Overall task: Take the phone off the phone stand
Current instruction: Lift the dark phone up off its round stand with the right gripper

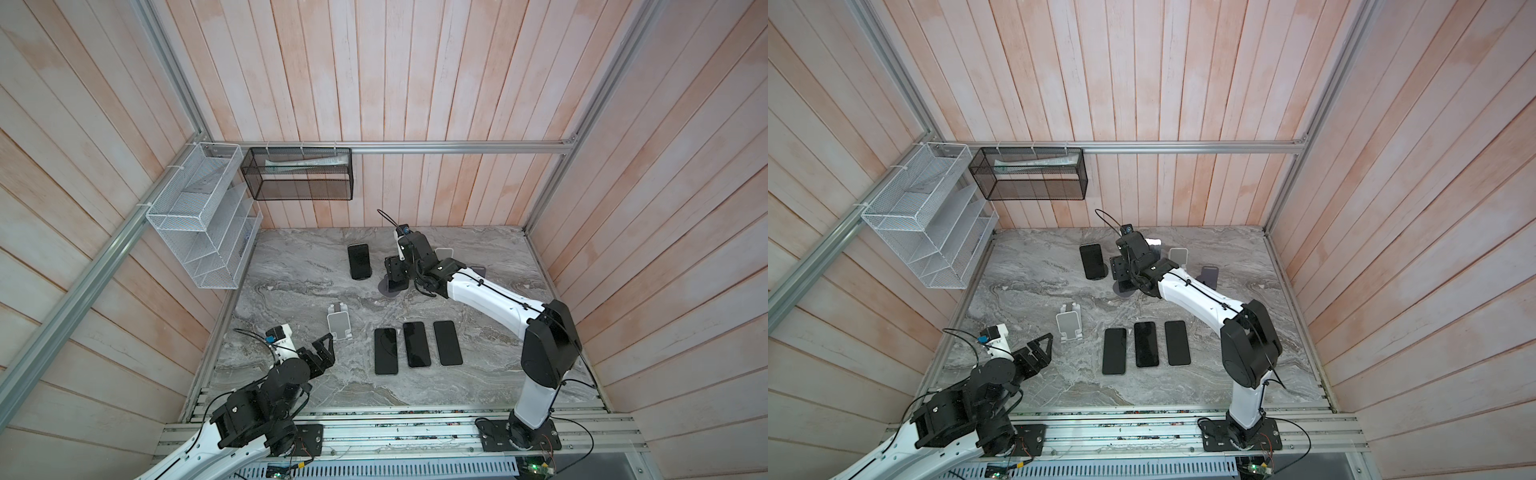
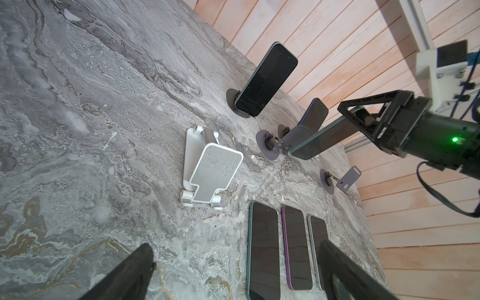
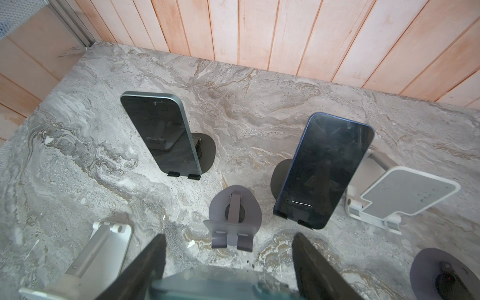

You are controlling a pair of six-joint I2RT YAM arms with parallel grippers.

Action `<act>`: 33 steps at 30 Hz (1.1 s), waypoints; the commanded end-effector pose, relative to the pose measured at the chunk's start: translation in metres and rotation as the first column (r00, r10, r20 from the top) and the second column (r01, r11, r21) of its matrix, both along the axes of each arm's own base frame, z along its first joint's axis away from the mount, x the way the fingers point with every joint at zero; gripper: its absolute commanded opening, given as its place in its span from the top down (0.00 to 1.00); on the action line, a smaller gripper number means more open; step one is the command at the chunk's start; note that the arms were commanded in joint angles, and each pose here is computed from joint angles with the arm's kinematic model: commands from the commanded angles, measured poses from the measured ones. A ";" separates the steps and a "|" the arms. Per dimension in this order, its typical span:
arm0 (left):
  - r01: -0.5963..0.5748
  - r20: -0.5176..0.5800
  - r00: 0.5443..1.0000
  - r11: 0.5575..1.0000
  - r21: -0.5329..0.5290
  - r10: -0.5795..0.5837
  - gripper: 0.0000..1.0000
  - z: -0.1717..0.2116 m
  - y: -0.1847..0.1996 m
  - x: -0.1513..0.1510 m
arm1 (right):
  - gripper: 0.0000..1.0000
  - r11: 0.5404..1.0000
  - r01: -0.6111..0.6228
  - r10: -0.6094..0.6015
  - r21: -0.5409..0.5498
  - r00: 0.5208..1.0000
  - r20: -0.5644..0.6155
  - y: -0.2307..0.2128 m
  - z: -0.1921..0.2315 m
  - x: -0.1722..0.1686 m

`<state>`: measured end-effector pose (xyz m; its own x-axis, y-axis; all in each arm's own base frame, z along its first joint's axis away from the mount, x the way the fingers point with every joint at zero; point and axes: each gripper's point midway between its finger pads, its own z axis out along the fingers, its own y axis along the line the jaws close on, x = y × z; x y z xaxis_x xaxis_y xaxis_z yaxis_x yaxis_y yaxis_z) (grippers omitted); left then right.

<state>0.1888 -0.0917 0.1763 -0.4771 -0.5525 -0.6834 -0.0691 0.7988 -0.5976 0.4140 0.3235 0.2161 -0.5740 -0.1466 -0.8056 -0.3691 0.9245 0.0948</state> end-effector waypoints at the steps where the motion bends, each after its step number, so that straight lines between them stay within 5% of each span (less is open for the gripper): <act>1: 0.019 0.047 0.999 1.000 -0.010 -0.018 0.00 0.016 -0.006 0.004 | 0.33 0.999 0.025 -0.028 0.035 0.996 0.085 -0.012 0.041 -0.008; 15: 0.118 0.083 0.990 0.993 0.009 -0.118 0.00 0.028 -0.045 0.021 | 0.34 0.990 0.142 -0.140 -0.001 0.977 0.159 -0.086 0.069 -0.058; 33: 0.165 0.080 0.983 0.986 0.007 -0.165 0.00 0.026 -0.061 0.027 | 0.34 0.910 0.372 -0.366 -0.181 0.928 0.064 -0.232 0.008 -0.090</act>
